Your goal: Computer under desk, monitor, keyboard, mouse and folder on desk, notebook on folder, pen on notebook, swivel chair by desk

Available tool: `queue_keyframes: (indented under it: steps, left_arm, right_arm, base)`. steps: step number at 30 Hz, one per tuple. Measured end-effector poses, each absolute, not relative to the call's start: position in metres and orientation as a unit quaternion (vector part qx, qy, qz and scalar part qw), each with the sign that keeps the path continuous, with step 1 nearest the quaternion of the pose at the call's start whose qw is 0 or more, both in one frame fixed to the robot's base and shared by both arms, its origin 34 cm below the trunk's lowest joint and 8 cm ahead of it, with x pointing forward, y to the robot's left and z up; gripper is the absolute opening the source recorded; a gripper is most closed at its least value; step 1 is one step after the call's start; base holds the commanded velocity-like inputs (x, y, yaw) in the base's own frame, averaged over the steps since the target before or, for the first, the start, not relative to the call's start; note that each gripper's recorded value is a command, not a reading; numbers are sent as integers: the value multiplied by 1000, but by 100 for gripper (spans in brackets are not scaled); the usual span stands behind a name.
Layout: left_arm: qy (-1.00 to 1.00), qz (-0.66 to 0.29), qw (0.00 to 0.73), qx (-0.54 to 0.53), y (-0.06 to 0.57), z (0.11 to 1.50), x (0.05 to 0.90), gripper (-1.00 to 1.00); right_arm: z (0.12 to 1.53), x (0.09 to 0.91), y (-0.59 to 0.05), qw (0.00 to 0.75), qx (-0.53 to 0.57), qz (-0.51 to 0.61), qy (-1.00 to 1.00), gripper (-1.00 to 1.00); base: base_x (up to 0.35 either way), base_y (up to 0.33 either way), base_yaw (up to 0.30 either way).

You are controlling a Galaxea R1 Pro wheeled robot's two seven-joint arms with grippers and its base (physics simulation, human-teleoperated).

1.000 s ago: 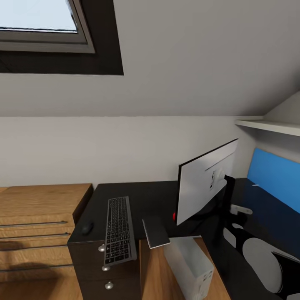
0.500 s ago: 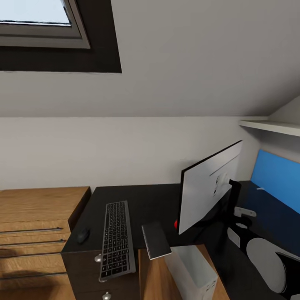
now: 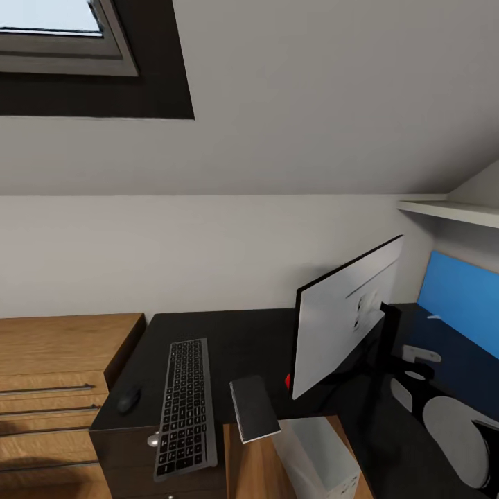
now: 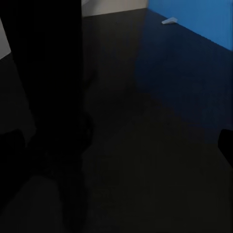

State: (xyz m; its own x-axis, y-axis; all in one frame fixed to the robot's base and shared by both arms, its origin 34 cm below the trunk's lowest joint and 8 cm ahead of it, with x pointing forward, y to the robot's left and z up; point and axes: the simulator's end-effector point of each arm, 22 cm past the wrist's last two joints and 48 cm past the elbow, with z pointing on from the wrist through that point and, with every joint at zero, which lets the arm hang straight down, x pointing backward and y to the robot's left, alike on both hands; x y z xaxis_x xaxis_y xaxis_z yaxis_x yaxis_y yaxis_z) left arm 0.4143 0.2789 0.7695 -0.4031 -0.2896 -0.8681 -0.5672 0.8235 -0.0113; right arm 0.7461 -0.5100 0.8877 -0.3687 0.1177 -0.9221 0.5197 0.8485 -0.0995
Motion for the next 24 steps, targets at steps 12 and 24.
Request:
queue_keyframes:
  steps: [12, 24]
  left_arm:
    - [825, 144, 481, -260, 279, 770, 414, 100]
    - [825, 144, 481, -259, 279, 770, 414, 100]
  right_arm:
    - [889, 747, -510, 528, 197, -191, 804, 100]
    - [895, 759, -492, 552, 173, -162, 799, 100]
  base:
    - [0, 0, 0]
    - [0, 0, 0]
